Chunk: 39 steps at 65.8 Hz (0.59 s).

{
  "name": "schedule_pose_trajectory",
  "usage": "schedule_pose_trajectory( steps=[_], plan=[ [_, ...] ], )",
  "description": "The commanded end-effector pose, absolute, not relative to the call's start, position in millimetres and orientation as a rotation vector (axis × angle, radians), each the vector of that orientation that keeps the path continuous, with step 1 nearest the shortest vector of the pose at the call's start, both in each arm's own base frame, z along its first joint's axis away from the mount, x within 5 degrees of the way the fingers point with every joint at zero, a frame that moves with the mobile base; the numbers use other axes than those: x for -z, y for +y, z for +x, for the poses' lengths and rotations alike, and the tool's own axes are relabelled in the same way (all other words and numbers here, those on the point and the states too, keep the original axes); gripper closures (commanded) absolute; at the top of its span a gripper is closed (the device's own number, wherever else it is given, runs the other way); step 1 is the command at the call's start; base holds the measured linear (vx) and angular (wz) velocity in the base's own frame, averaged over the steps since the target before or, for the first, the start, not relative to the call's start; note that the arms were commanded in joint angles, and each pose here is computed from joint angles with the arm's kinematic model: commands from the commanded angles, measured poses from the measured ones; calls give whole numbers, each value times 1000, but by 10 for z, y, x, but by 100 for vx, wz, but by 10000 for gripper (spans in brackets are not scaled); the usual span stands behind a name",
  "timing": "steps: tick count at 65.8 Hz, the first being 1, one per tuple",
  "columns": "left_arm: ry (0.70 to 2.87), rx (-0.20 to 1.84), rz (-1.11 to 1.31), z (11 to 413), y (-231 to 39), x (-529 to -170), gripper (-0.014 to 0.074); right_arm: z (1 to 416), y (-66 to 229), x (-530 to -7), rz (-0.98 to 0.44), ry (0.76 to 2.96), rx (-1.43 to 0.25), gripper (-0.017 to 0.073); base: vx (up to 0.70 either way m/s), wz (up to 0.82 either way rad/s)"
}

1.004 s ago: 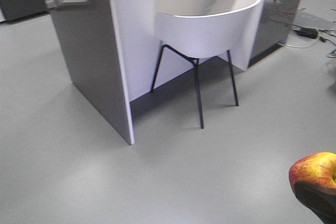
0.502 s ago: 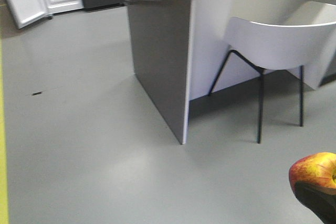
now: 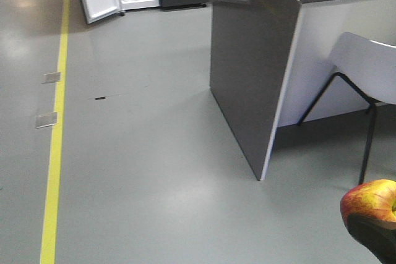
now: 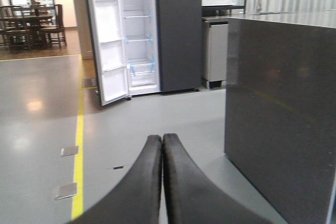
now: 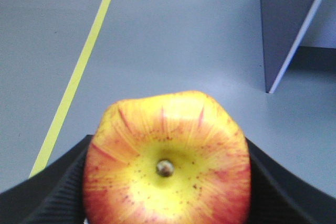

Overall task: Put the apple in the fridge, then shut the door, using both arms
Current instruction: 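Drive the base toward the open white refrigerator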

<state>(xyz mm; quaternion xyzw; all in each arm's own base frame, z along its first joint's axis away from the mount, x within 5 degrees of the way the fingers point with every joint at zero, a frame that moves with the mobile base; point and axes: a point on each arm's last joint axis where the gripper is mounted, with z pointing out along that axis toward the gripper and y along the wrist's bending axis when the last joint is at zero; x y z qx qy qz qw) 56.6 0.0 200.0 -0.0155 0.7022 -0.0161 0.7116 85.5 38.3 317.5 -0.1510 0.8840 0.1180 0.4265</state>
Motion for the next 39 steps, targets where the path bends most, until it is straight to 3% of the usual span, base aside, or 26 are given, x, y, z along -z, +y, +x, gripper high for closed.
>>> schedule_pose_trajectory(
  steps=[1, 39],
  plan=[
    [1498, 36, -34, 563, 0, -1977, 599, 888, 392, -3301, -357, 2122, -308, 215, 5, 31],
    [1498, 36, -34, 563, 0, -1977, 599, 888, 392, -3301, -357, 2122, -308, 215, 7, 33]
  ],
)
